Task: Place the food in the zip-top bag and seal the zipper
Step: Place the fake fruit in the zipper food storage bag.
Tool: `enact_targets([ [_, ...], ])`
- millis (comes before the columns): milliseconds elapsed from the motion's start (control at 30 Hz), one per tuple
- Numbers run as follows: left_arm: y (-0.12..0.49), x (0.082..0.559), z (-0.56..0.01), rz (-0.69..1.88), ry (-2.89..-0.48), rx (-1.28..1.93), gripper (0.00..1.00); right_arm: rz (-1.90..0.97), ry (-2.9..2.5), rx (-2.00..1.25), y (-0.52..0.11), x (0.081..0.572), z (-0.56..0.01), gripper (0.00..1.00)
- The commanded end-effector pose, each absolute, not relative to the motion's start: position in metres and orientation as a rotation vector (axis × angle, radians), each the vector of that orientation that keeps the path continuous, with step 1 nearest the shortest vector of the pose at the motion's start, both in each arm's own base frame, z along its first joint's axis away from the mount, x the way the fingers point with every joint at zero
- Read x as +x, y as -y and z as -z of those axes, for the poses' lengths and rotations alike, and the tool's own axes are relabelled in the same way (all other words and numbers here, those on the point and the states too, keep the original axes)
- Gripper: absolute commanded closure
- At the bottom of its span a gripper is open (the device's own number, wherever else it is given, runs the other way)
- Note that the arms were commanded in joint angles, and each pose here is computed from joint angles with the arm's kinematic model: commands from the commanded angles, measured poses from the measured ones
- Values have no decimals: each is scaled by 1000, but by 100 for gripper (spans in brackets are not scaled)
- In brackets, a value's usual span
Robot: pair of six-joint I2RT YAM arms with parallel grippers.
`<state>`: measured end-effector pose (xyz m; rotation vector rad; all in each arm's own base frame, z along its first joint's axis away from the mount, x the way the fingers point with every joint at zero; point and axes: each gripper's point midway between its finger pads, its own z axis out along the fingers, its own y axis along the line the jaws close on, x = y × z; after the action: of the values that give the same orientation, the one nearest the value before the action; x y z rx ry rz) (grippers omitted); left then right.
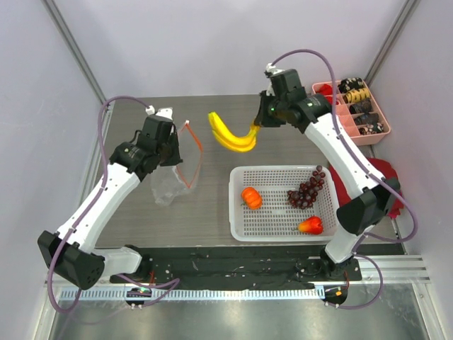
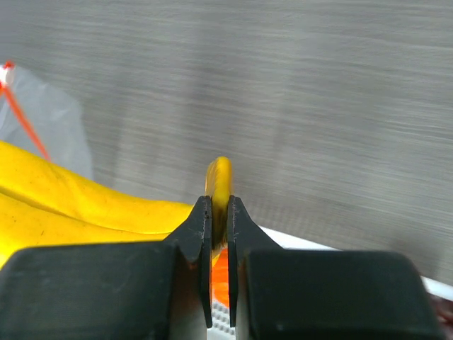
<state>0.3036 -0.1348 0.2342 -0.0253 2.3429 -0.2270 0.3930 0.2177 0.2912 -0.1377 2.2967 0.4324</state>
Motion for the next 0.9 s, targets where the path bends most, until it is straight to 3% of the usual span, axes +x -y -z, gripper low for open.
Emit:
enact_targets([
  [0,131,330,-264,198,-2165,-144,100,-578,-2271,-108,-267,377,-310,99],
  [233,145,334,-264,181,-2099,-104,100,-723,-2263,49,-297,385,-324,99],
  [533,147,339,-284,191,-2014,-98,100,-630,-2458,65,-300,376,-250,99],
  [867,168,331,-296,127,-1905,76,100,-584,-2567,1,-300,357,-218,99],
])
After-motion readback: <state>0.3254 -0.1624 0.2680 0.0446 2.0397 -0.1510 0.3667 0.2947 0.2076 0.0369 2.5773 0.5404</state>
